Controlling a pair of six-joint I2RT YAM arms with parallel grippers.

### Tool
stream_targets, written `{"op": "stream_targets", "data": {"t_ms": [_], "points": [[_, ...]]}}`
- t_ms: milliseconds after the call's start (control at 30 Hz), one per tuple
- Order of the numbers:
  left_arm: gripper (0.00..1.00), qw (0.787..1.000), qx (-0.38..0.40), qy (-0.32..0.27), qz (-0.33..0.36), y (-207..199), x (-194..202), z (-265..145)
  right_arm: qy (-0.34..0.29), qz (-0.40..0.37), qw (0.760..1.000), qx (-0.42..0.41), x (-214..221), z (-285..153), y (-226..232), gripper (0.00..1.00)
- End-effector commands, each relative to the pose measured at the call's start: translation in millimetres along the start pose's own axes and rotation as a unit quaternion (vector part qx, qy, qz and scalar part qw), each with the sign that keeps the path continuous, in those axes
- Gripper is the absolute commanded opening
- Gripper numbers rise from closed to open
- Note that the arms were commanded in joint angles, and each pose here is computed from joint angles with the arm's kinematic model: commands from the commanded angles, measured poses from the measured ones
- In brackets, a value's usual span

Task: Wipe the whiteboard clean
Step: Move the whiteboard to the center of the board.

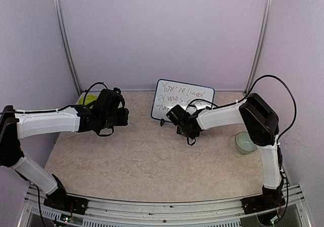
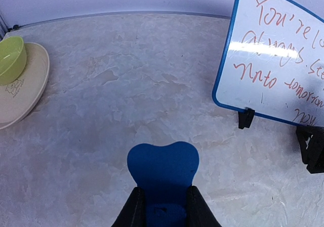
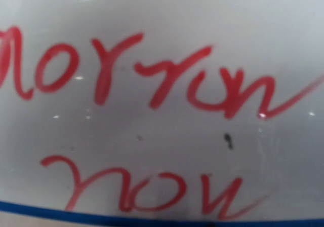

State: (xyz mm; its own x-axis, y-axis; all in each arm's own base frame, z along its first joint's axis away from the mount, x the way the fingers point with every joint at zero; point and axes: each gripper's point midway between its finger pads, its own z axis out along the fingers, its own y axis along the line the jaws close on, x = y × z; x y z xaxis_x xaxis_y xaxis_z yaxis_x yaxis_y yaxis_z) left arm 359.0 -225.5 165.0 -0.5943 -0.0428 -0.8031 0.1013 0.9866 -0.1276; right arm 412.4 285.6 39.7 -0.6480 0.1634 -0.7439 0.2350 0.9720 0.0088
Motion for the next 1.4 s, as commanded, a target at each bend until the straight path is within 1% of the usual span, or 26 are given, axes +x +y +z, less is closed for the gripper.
{"op": "stream_targets", "data": {"t_ms": [0,333,533,767,1067,1367], "points": [[0.19,1.0,-0.003,-0.009,0.0,1.3,-3.3,-3.5,-0.004,0.003,1.0,0.022,2.1,4.2,-8.5,0.37],[0.19,1.0,-0.003,-0.008,-0.001,0.5,-2.6,-1.1,0.001,0.0,1.0,0.013,7.7,5.7,-8.7,0.11],[0.19,1.0,0.001,-0.011,-0.004,-0.9,-5.1,-2.5,0.007,-0.004,1.0,0.006,13.0,4.4,-10.9,0.01],[0.19,1.0,0.003,-0.011,-0.007,0.0,-5.2,-5.9,0.005,-0.015,1.0,-0.004,17.7,-12.8,-7.1,0.02],[0.19,1.0,0.007,-0.017,-0.013,-1.0,-8.2,-11.5,0.022,-0.012,1.0,-0.018,29.3,-39.1,-5.3,0.02],[0.19,0.999,0.014,-0.032,-0.016,-3.7,-20.5,-22.0,0.034,-0.01,0.999,-0.021,58.1,-69.1,-3.2,0.04]]}}
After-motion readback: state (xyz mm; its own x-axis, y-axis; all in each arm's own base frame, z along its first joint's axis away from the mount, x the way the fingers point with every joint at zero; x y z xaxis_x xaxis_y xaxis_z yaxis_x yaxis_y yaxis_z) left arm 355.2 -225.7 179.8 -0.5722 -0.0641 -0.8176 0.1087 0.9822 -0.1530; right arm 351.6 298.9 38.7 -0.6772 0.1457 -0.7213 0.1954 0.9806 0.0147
